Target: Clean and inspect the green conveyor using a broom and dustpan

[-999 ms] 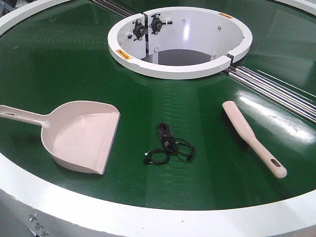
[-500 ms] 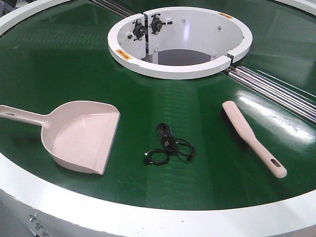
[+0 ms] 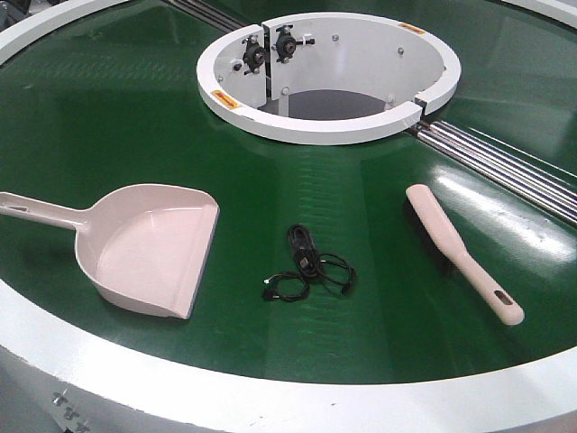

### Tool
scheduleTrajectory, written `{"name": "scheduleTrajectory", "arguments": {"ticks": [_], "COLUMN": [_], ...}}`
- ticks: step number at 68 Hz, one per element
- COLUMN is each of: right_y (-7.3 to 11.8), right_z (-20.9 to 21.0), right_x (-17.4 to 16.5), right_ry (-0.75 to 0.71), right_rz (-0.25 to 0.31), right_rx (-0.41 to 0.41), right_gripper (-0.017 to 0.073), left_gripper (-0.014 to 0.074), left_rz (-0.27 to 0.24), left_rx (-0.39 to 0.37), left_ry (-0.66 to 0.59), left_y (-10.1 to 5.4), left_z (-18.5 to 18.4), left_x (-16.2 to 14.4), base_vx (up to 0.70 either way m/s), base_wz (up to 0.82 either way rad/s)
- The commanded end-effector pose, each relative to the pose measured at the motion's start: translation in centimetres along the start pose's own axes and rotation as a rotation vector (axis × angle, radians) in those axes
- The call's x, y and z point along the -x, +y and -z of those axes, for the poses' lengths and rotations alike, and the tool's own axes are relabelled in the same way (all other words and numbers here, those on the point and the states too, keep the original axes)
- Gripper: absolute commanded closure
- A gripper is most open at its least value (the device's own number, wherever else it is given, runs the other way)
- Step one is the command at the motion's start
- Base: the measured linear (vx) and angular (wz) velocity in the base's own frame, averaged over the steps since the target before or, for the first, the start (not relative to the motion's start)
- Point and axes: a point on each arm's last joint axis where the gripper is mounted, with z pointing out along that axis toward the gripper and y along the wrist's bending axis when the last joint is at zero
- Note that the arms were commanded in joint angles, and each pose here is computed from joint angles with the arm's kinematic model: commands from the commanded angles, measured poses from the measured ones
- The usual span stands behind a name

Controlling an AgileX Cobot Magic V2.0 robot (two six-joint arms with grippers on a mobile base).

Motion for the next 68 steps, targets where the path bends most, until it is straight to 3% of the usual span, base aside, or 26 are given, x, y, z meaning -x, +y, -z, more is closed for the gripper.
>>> {"name": "scheduleTrajectory", "arguments": {"ticks": [1, 11, 32, 39, 44, 48, 54, 60, 68], "right_y": [0.0, 0.0, 0.0, 0.0, 0.0, 0.0, 0.0, 0.0, 0.0], "right_z": [0.1, 0.1, 0.1, 0.1, 0.1, 0.1, 0.1, 0.1, 0.1], "right_x": [0.7, 0.7, 0.7, 0.7, 0.7, 0.7, 0.7, 0.7, 0.7], "right_ry": [-0.086, -0.086, -0.086, -0.086, -0.086, -0.086, -0.086, -0.086, -0.086], "right_rz": [0.006, 0.006, 0.006, 0.006, 0.006, 0.006, 0.006, 0.006, 0.006], "right_rx": [-0.003, -0.003, -0.003, -0.003, -0.003, -0.003, -0.003, -0.003, -0.003], "right_gripper": [0.0568, 0.0568, 0.0568, 0.0568, 0.0568, 0.0568, 0.0568, 0.0568, 0.0568], "left_gripper": [0.0550, 0.0431, 0.0083, 0.0038, 0.0038, 0.0038, 0.0039, 0.0039, 0.0039], "left_rz": [0.011, 0.006, 0.011, -0.029, -0.083, -0.154, -0.308, -0.430, -0.540], "left_rx": [0.002, 0.001, -0.006, 0.017, 0.052, 0.096, 0.127, 0.098, 0.062], "left_ry": [-0.066, -0.024, 0.008, 0.016, 0.021, 0.072, 0.230, 0.356, 0.363], "left_y": [0.1, 0.1, 0.1, 0.3, 0.7, 1.2, 2.1, 2.5, 2.6], "left_z": [0.2, -0.2, -0.3, -0.3, -0.2, -0.3, -0.8, -2.4, -5.0], "left_x": [1.5, 1.2, 1.0, 0.9, 1.5, 2.3, 3.5, 5.4, 8.5], "base_vx": [0.00, 0.00, 0.00, 0.00, 0.00, 0.00, 0.00, 0.00, 0.00], "base_wz": [0.00, 0.00, 0.00, 0.00, 0.00, 0.00, 0.00, 0.00, 0.00]}}
